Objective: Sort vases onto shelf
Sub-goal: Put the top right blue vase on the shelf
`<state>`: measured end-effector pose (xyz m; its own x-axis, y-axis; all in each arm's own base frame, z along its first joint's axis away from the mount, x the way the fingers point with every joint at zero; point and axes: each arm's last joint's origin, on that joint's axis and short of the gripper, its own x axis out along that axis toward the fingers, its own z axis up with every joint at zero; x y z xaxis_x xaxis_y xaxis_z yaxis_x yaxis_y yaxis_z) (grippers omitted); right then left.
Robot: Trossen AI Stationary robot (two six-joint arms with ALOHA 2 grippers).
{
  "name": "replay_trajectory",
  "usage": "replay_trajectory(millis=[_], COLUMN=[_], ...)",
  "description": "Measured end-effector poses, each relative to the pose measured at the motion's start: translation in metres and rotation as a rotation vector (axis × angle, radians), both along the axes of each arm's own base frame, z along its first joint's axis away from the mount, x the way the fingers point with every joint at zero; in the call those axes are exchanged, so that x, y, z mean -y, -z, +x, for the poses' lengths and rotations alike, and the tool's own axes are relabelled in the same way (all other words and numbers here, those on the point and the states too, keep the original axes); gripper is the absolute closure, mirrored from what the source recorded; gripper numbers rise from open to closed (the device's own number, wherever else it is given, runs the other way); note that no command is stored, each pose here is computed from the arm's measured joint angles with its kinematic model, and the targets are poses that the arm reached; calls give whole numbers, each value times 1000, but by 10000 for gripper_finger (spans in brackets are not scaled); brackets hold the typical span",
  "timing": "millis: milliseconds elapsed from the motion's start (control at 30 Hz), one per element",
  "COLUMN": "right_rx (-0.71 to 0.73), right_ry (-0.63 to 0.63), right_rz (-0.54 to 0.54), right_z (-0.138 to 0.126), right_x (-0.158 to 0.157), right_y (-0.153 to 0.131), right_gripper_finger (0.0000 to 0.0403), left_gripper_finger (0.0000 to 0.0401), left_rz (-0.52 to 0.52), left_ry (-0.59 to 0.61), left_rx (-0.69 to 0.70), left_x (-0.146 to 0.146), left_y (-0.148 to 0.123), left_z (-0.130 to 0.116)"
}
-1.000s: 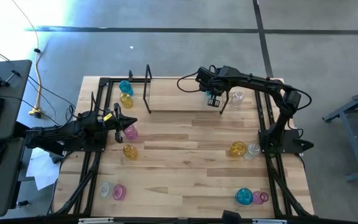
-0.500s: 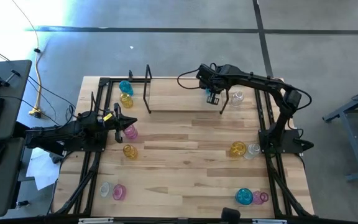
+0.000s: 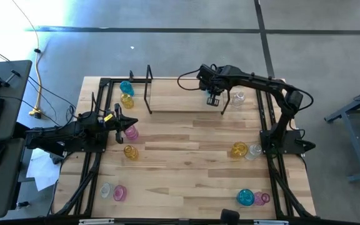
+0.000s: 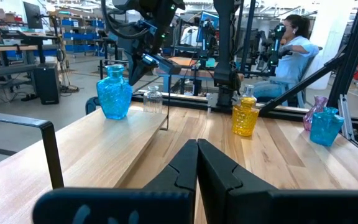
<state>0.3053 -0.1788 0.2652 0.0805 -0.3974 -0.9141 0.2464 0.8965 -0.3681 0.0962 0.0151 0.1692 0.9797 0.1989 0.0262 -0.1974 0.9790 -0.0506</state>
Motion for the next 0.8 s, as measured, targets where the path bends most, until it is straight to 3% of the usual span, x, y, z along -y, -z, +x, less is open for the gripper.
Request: replay_trajectory(millis=[800], right_rx=[33], right_ry=[16], right_rz=[-22], right_z=[-1], right_x=[9], right_y=[-1], right_gripper_finger=[403], left_gripper_finger=[401], left_rz=[-2], left_ry=[0], left_rx=[-1], left_x=[0], left_y=[0], left_z=[0])
